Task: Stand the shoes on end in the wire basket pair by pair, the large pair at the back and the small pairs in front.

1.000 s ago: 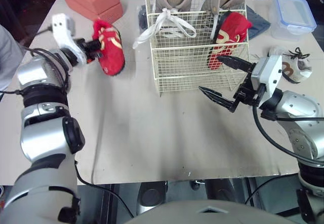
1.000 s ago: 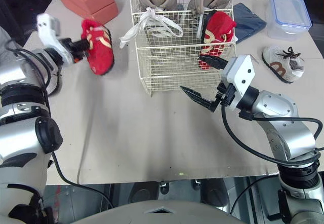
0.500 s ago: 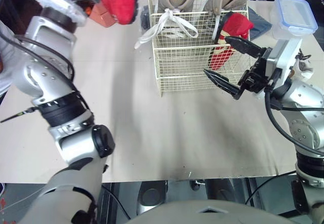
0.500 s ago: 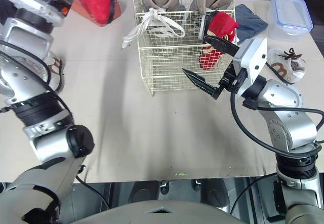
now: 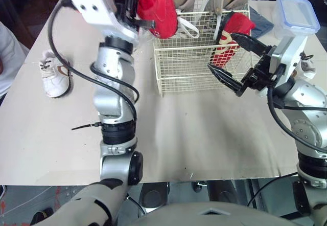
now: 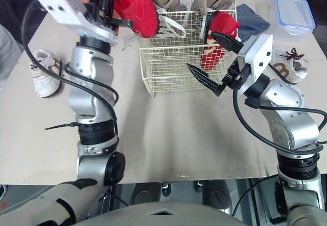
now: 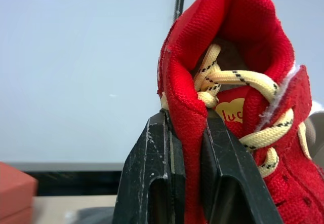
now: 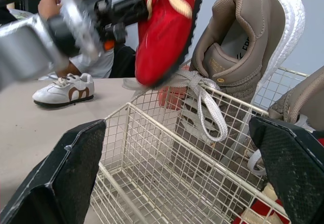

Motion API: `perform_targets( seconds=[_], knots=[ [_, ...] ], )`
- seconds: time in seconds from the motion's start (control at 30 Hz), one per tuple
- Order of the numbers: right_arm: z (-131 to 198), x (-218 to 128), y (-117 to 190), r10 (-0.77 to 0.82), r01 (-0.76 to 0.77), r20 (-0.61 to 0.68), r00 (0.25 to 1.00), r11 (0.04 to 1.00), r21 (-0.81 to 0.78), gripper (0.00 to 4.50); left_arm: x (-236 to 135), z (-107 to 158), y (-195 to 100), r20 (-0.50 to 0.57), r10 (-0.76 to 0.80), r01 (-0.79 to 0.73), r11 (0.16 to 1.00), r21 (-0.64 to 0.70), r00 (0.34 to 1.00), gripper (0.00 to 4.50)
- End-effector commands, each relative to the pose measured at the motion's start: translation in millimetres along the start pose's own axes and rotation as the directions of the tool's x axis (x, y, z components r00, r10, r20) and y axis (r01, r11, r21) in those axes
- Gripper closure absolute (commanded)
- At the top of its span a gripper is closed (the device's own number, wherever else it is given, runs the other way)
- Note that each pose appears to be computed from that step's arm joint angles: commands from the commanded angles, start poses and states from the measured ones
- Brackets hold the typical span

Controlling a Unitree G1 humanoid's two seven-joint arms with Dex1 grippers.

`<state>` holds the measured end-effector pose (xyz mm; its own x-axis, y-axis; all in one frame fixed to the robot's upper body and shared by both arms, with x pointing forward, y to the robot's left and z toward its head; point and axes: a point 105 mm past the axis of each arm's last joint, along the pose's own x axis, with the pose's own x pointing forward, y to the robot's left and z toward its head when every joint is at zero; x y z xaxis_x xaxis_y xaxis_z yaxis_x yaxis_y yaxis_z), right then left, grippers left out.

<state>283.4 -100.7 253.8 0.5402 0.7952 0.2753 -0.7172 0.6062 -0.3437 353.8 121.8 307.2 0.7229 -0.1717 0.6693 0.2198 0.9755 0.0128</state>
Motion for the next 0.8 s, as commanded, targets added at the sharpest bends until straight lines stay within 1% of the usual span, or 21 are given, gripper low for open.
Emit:
perform_targets(
  seconds=[0.03, 0.1, 0.23, 0.5, 0.7, 0.8],
  knots=[
    [17, -4, -3, -0.026, 0.028, 0.052, 0.998, 0.999, -0.037, 0.0, -4, 2, -12, 0.052, -0.002, -0.001, 0.998, 0.057, 0.999, 4.39],
    [17, -4, -3, -0.031, 0.033, 0.052, 0.998, 0.999, -0.033, 0.0, -8, -6, -16, 0.048, -0.002, -0.002, 0.996, 0.088, 0.999, 4.39],
    [17, -5, -2, -0.037, 0.038, 0.052, 0.998, 0.999, -0.027, 0.0, -8, -13, -22, 0.063, -0.017, 0.009, 0.992, 0.126, 0.998, 4.39],
    [18, -7, -3, -0.05, 0.051, 0.053, 0.997, 0.998, -0.027, 0.0, 7, -12, -22, 0.141, 0.027, -0.055, 0.979, 0.195, 0.99, 4.39],
    [17, -9, -3, -0.06, 0.062, 0.05, 0.997, 0.998, -0.027, 0.0, 6, -22, -27, 0.129, 0.013, -0.037, 0.982, 0.188, 0.992, 4.39],
    [16, -10, -3, -0.07, 0.071, 0.049, 0.996, 0.997, -0.019, 0.0, 0, -33, -30, 0.072, -0.019, 0.006, 0.984, 0.176, 0.997, 4.39]
  ],
)
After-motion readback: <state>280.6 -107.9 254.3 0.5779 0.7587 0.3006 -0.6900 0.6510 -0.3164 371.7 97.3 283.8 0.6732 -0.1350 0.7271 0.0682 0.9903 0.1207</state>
